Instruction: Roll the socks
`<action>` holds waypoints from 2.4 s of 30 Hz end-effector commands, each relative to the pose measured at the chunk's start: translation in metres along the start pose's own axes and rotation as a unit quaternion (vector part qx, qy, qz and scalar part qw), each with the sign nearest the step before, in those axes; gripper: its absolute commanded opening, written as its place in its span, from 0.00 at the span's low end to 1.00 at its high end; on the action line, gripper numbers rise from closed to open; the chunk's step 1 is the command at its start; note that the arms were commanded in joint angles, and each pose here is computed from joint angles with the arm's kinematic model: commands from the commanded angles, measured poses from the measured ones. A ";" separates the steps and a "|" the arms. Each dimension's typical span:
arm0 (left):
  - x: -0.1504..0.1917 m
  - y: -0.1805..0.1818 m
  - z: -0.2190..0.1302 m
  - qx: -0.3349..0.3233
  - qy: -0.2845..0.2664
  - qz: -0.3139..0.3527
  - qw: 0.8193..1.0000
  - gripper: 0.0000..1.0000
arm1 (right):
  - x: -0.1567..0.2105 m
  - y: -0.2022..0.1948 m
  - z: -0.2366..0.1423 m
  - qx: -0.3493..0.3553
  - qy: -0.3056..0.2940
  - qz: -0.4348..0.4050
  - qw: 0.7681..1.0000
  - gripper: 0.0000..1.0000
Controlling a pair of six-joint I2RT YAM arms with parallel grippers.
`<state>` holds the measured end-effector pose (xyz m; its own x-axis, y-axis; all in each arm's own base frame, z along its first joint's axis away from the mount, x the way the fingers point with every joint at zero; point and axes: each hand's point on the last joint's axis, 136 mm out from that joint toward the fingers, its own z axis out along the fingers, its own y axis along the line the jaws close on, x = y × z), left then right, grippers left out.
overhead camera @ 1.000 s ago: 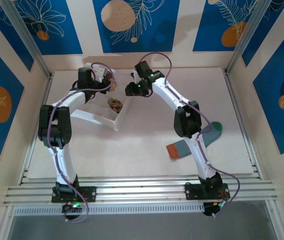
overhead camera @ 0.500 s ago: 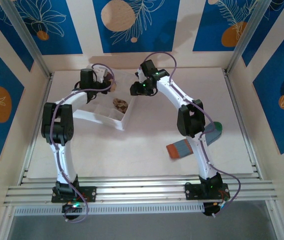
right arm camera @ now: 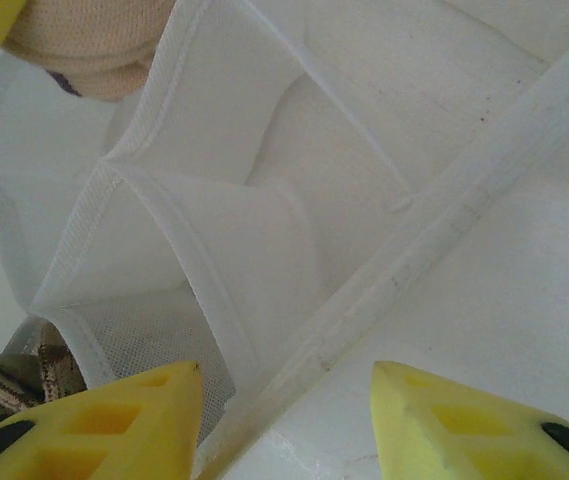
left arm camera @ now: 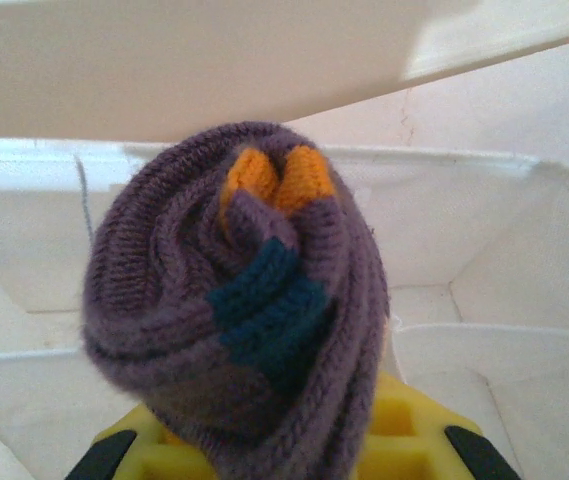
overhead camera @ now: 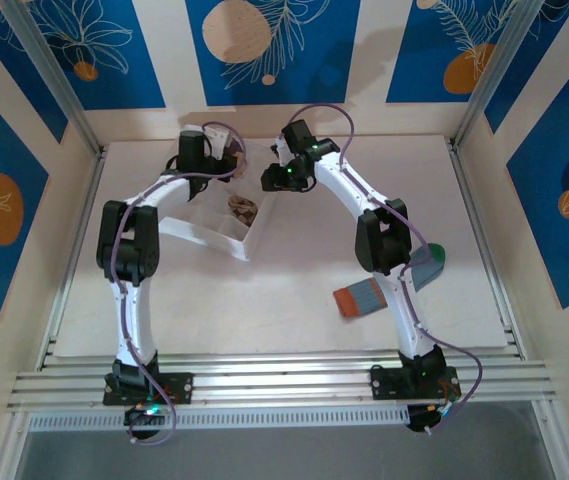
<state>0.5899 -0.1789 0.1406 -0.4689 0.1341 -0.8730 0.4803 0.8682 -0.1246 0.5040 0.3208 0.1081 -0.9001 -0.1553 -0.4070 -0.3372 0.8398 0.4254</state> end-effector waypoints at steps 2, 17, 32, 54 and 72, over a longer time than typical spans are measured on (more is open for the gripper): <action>-0.017 0.001 0.005 -0.006 -0.022 0.008 1.000 0.00 | 0.027 -0.012 0.014 0.007 0.050 0.007 0.999 0.48; -0.045 0.008 0.006 -0.024 -0.061 -0.033 0.997 0.00 | 0.029 -0.012 0.019 0.003 0.058 0.010 0.998 0.47; -0.041 0.005 0.006 -0.066 -0.042 -0.092 0.993 0.00 | 0.031 -0.012 0.022 0.000 0.063 0.009 0.998 0.47; 0.015 0.005 0.000 -0.070 -0.064 0.019 0.995 0.00 | 0.027 -0.032 0.011 0.004 0.063 0.028 0.998 0.47; 0.007 -0.015 -0.008 -0.011 0.005 0.043 0.999 0.71 | 0.017 -0.028 0.005 0.003 0.047 0.020 0.999 0.47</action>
<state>0.5805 -0.1833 0.1098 -0.4344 0.1885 -0.8808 0.4530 0.8909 -0.0328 0.5025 0.3100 0.1063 -0.9176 -0.1521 -0.3674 -0.3222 0.8258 0.4629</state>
